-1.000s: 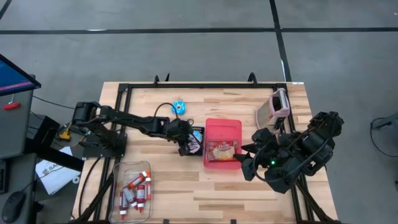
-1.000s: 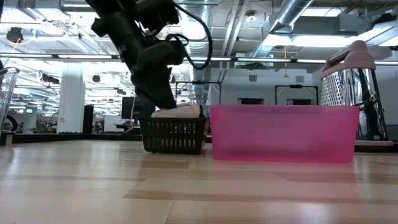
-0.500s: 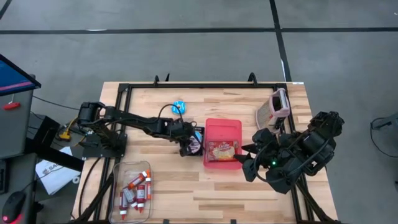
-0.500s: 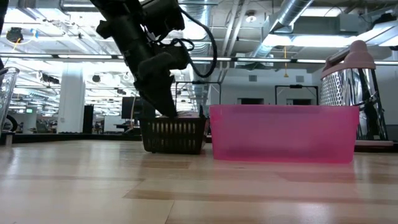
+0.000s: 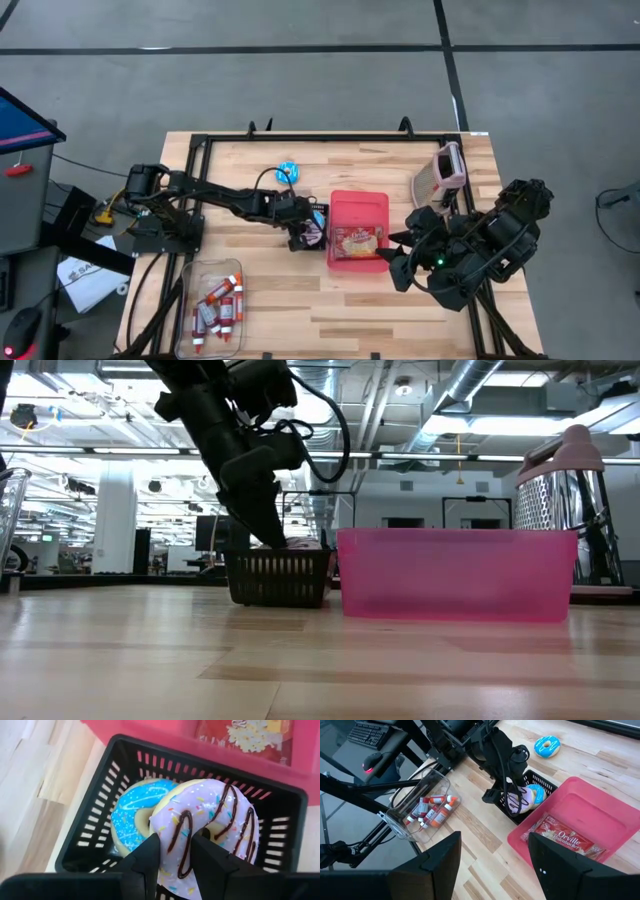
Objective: Pick & Place Food Item
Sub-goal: Put the violet donut into the black bin
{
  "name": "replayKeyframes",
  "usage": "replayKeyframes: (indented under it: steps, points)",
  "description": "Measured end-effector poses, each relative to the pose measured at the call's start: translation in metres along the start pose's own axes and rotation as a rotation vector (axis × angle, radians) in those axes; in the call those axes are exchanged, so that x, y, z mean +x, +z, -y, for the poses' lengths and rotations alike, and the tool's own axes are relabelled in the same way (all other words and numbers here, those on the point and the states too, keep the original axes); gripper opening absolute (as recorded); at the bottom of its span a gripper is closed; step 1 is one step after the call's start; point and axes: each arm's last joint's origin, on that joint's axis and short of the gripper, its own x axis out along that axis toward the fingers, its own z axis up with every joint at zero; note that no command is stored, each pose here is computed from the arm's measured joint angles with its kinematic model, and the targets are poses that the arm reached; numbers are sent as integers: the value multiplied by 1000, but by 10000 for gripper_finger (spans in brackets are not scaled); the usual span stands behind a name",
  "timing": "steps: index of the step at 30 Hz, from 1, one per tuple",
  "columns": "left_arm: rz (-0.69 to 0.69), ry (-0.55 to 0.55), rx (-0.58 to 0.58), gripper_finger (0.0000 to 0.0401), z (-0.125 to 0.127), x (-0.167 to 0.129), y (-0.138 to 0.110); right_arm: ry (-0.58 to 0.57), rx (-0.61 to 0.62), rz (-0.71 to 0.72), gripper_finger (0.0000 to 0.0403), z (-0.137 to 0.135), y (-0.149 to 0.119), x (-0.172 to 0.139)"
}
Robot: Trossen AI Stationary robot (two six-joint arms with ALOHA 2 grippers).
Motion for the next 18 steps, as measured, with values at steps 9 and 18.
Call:
replayKeyframes:
  steps: [9,18]
  points:
    - [8,-17,35,101,8,-2,-1,0,3,0,223,0,0,0]
    - [48,-30,28,148,10,-2,3,0,0,0,223,0,0,0]
